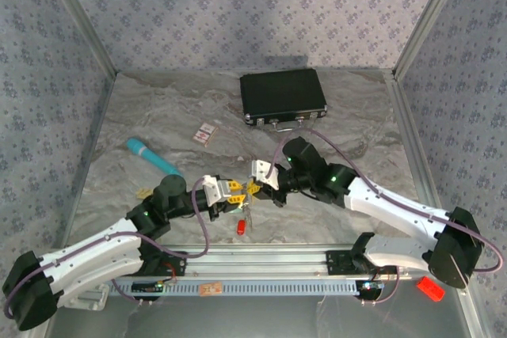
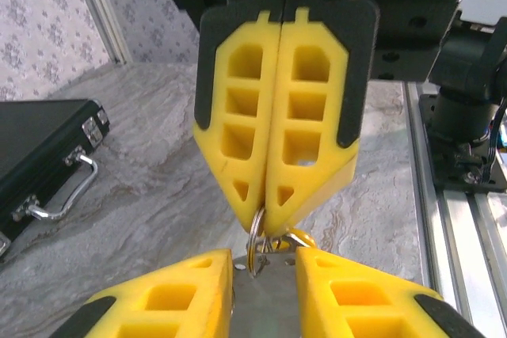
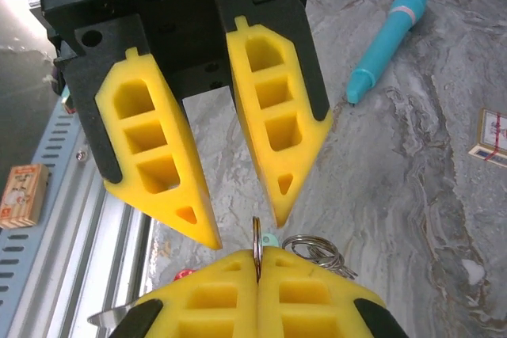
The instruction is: Put the keys on the keyring
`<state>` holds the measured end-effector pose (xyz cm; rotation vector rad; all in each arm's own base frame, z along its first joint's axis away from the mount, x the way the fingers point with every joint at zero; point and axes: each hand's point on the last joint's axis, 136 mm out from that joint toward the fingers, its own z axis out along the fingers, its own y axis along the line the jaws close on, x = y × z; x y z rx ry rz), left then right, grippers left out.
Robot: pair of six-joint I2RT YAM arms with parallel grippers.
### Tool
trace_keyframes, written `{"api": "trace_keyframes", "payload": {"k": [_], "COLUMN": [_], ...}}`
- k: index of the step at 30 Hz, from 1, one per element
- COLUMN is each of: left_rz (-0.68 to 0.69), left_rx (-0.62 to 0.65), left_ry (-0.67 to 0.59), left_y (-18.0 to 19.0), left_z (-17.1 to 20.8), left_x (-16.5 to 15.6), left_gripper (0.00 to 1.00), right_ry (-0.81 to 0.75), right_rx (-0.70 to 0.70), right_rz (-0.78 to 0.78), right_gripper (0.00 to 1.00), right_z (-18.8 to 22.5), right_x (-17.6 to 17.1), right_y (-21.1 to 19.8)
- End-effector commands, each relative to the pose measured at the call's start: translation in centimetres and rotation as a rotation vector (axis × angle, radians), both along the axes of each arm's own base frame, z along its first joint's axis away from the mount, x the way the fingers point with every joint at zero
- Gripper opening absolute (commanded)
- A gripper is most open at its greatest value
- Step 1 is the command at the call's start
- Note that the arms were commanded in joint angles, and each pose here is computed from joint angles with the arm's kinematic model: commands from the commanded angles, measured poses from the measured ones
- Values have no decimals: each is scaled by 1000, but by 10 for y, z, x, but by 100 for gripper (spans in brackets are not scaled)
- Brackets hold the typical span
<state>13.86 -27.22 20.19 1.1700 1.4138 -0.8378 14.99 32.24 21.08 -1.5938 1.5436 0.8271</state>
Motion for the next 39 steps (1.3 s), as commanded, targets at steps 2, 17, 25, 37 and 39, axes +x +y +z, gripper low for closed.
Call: {"api": "trace_keyframes", "payload": {"k": [2,17,25,37,39], "left_rz": [-5,-33,-42,-43,-36], "left_rx": [41,55,-67,-83,-84], "left_ry": [-17,-4,-48,-49,-48], "left_y": [0,-2,-2,-2,-2], "left_z": [14,11,23,24,24], "left_x": [0,-4,-8,-8,-7], "left_gripper": [25,0,0,0,0], "right_ry": [-73,-96,-12,14,10], "right_rx": [-119,-99,6,10,10], "right_rz": [25,47,-22,-16,-9], "right_gripper": [0,16,31,2,0], "right_z": [2,10,5,1,4], "right_x": [-1,-8,-2,1,0], "right_y": [-3,6,0,4,4]}}
